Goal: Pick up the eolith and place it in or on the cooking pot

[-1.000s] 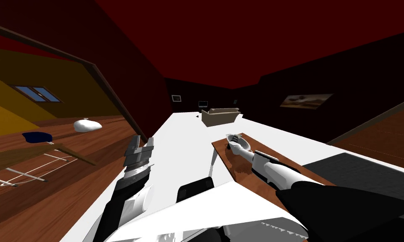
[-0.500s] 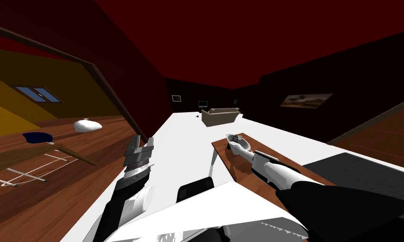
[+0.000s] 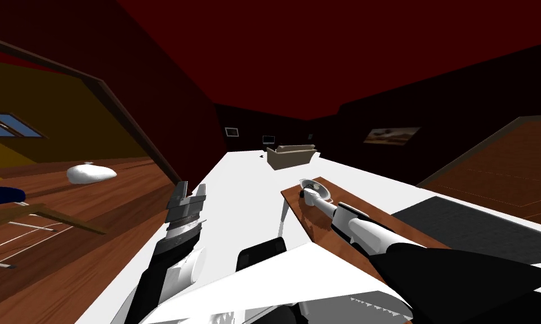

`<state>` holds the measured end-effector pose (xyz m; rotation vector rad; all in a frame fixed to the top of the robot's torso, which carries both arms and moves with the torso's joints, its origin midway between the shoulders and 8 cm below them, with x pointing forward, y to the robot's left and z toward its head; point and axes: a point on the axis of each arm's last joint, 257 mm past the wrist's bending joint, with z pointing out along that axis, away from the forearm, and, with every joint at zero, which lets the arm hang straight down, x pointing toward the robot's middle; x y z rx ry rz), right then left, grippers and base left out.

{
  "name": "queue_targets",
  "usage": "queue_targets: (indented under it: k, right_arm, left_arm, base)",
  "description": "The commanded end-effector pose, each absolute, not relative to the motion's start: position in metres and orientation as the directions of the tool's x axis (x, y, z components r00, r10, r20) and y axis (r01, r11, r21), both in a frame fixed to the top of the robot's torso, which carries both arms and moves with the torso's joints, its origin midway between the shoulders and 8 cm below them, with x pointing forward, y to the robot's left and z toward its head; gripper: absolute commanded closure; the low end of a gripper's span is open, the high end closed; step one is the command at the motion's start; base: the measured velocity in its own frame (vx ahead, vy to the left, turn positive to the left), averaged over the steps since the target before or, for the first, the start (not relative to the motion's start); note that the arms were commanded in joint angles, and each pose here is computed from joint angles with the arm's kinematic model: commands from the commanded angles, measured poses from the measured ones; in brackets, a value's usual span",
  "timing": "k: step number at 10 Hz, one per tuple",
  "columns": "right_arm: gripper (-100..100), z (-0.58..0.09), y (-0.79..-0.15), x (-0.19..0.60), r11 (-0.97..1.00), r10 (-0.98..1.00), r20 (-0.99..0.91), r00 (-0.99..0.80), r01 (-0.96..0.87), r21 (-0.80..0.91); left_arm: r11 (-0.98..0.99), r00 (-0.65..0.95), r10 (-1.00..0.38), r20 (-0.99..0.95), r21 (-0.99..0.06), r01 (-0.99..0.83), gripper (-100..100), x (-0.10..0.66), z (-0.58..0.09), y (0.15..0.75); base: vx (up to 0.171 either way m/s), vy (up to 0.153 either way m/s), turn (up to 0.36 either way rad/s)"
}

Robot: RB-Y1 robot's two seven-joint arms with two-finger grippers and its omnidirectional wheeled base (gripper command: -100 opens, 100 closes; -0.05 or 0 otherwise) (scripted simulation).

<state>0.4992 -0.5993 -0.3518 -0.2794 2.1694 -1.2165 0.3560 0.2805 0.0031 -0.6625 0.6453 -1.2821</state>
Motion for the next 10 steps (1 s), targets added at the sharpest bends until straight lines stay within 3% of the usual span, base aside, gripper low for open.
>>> queue_targets:
  k: [1, 4, 6, 10]
  right_arm:
    - [-100, -0.361, -0.593, 0.497, 0.607, -0.407, -0.475, -0.780, 0.158, -0.779]
    - [-100, -0.374, -0.591, 0.489, 0.660, -0.328, -0.511, -0.794, 0.195, -0.726]
    - [-100, -0.386, -0.535, 0.518, 0.802, -0.189, -0.675, -0.713, 0.284, -0.525]
    - [-100, -0.402, -0.516, 0.519, 0.863, 0.026, -0.748, -0.663, 0.392, -0.317]
  left_arm:
    - [0.158, 0.167, -0.984, -0.065, -0.753, 0.638, 0, 0.356, 0.003, 0.281]
    - [0.158, 0.167, -0.984, -0.065, -0.753, 0.638, 0, 0.356, 0.003, 0.281]
    - [0.158, 0.168, -0.984, -0.065, -0.754, 0.638, 0, 0.356, 0.003, 0.281]
    - [0.158, 0.167, -0.984, -0.065, -0.753, 0.638, 0, 0.356, 0.003, 0.280]
  base:
    - [-0.003, -0.005, 0.011]
    - [0.005, -0.006, 0.002]
    - [0.042, -0.014, -0.265]
    - [0.001, 0.011, 0.025]
